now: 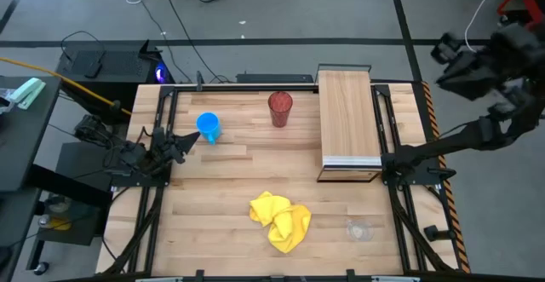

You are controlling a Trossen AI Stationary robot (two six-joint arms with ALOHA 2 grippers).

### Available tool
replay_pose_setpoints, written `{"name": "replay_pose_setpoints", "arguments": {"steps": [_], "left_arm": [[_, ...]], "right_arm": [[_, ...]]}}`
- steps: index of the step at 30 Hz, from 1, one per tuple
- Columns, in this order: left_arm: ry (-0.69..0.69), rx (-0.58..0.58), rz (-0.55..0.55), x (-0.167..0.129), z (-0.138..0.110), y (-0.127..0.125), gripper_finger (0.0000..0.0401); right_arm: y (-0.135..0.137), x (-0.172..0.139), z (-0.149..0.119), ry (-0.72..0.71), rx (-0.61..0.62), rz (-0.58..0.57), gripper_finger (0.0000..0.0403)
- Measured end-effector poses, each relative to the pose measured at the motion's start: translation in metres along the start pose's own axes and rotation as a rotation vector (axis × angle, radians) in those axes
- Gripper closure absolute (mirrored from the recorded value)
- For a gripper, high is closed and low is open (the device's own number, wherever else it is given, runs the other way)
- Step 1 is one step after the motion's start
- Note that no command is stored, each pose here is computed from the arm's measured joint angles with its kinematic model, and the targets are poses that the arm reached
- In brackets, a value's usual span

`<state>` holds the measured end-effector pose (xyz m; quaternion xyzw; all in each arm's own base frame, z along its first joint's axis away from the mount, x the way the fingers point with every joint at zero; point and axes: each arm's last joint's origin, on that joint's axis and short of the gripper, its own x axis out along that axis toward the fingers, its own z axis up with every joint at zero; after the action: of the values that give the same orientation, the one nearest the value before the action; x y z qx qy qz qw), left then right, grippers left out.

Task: Stack small to large cups/mugs on shelf
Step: Put the transparent mug on the shelf

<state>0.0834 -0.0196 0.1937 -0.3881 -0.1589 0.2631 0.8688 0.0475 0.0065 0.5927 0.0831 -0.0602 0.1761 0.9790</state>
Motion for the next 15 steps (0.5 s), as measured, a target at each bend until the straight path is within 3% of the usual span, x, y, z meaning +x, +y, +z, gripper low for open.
{"name": "replay_pose_setpoints", "arguments": {"steps": [8,15], "left_arm": [[0.001,0.000,-0.001,0.000,0.000,0.000,0.0372],[0.022,0.000,-0.026,0.000,-0.001,-0.001,0.0382]], "right_arm": [[-0.016,-0.007,-0.072,-0.006,0.086,-0.165,0.0371],[-0.025,-0.015,-0.130,-0.241,0.140,-0.103,0.0372]]}}
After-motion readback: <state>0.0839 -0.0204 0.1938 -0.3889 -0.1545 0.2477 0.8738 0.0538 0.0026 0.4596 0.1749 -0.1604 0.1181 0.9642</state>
